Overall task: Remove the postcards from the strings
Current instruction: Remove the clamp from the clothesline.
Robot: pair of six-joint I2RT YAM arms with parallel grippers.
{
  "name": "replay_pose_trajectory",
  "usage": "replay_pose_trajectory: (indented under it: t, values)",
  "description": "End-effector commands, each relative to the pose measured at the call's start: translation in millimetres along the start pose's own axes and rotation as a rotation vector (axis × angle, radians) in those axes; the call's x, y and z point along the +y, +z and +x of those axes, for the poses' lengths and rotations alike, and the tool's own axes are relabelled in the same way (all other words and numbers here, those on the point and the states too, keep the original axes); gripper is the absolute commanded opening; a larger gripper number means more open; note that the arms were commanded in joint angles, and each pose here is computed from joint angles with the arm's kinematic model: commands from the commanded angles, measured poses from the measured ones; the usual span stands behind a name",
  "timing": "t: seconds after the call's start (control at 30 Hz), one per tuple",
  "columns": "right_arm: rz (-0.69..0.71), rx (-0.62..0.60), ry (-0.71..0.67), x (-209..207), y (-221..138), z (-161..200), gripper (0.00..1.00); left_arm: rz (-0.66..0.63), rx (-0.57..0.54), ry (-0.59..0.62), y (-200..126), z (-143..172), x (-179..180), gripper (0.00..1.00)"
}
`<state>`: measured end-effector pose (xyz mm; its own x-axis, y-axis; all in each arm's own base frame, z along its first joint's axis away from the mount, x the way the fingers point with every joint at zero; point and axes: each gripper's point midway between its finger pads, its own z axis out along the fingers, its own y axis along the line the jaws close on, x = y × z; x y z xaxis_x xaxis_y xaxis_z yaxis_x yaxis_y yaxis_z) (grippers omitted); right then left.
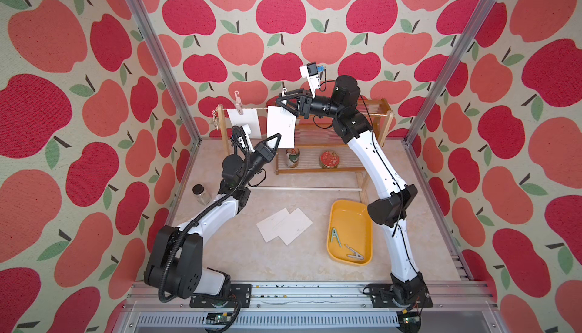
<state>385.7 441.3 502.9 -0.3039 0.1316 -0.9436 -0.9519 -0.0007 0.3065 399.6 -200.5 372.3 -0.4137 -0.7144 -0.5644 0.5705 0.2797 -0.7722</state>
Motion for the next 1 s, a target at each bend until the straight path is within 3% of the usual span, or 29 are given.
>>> replay_pose_trajectory:
  t: [0.0, 0.53, 0.97]
  values:
    - [-0.031, 0.003, -0.007, 15.8, -2.9, -6.5, 0.47, 0.066, -0.020, -0.004, -0.9, -7.5, -13.3, 0.00]
    - [-0.011, -0.009, -0.028, 15.4, -2.1, -9.1, 0.30, 0.056, 0.000, -0.028, 2.6, -3.2, -4.4, 0.00]
    - [0.028, -0.021, -0.067, 19.0, -7.9, -18.8, 0.26, 0.033, 0.012, -0.038, -1.8, 4.3, 5.2, 0.00]
